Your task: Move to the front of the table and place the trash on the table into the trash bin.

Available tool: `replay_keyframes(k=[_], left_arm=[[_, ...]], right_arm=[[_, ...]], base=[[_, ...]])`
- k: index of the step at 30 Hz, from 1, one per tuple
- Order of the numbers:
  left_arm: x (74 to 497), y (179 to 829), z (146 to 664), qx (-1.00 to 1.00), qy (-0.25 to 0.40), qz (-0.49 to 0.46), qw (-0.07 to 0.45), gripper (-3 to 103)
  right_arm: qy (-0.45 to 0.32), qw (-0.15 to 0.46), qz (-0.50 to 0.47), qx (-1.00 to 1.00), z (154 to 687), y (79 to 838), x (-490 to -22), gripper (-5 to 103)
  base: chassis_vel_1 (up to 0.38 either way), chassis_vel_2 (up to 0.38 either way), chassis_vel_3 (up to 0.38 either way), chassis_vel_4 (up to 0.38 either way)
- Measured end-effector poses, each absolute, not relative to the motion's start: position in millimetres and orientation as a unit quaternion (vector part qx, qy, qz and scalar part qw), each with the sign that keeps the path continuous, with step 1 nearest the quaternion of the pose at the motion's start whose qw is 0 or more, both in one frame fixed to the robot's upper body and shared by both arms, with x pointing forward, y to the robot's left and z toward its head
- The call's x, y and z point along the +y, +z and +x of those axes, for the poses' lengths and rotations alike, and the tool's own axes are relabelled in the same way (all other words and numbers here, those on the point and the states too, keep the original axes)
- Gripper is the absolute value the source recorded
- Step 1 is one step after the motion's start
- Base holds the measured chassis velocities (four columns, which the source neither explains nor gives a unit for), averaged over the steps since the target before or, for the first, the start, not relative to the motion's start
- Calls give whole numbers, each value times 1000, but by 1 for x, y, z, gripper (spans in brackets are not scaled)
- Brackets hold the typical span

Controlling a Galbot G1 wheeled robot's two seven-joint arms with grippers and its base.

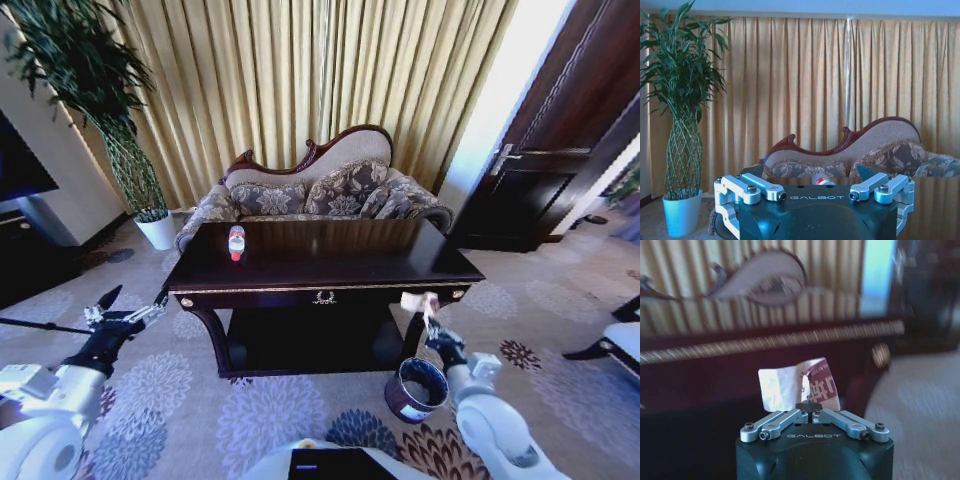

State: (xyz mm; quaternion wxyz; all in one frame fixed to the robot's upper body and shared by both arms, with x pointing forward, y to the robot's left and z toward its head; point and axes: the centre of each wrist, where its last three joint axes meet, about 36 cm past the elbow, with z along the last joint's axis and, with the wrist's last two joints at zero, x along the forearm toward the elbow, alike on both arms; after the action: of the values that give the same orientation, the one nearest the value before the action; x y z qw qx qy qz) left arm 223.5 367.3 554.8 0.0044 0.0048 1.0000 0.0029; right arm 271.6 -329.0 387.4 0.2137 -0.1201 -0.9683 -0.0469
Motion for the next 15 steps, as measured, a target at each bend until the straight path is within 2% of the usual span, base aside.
replay_keyframes(k=[3, 8, 15], left_arm=[[364, 560, 220, 1000, 3, 4, 11, 100], [362, 565, 215, 1000, 3, 0, 16, 100], [360, 570, 214, 1000, 3, -2, 26, 100]], right_arm=[[-61, 266, -153, -950, 282, 351, -343, 0], [-35, 311, -192, -930, 298, 297, -368, 0], [0, 341, -219, -914, 309, 243, -389, 0]], base=[[0, 0, 0, 0], [0, 0, 0, 0], [0, 0, 0, 0]])
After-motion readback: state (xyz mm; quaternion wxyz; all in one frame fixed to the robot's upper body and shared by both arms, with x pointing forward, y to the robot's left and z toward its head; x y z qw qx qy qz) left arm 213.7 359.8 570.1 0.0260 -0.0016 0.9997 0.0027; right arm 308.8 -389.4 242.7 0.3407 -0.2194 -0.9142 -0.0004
